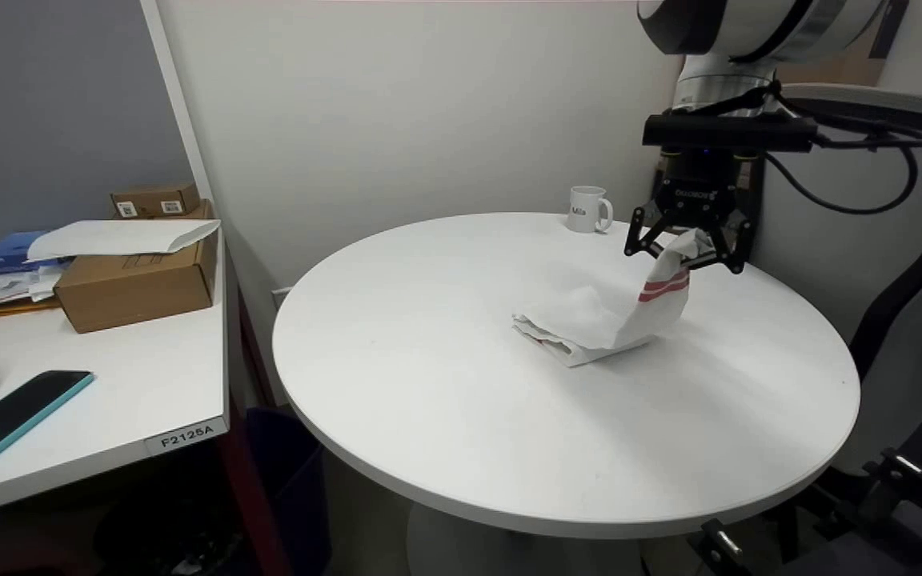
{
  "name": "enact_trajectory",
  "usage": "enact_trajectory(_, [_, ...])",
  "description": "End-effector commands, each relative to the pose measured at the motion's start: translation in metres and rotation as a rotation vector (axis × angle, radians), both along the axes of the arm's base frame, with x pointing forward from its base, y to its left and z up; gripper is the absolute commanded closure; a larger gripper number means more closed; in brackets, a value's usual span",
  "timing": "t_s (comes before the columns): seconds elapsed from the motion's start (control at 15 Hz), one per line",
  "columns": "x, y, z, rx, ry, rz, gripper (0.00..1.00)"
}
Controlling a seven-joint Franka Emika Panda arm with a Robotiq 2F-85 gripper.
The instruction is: Fold the kitchen towel
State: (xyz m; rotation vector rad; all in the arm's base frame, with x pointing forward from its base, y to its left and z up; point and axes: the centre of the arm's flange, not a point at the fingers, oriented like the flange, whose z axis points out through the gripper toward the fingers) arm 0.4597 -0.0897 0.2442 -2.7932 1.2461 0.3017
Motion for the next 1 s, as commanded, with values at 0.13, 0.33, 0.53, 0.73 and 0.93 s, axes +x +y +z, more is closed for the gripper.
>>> enact_trajectory(0.13, [0.044, 0.020, -0.009, 0.011, 0.010, 0.024, 1.00])
enact_trajectory(0.33, [0.061, 0.028, -0.009, 0.000, 0.001, 0.033, 1.00])
enact_trajectory(0.53, [0.074, 0.032, -0.012, -0.006, -0.004, 0.030, 1.00])
enact_trajectory(0.73, [0.088, 0.032, -0.020, -0.002, -0.003, 0.002, 1.00])
enact_trajectory(0.93, [0.104, 0.031, -0.034, 0.004, 0.013, -0.038, 1.00])
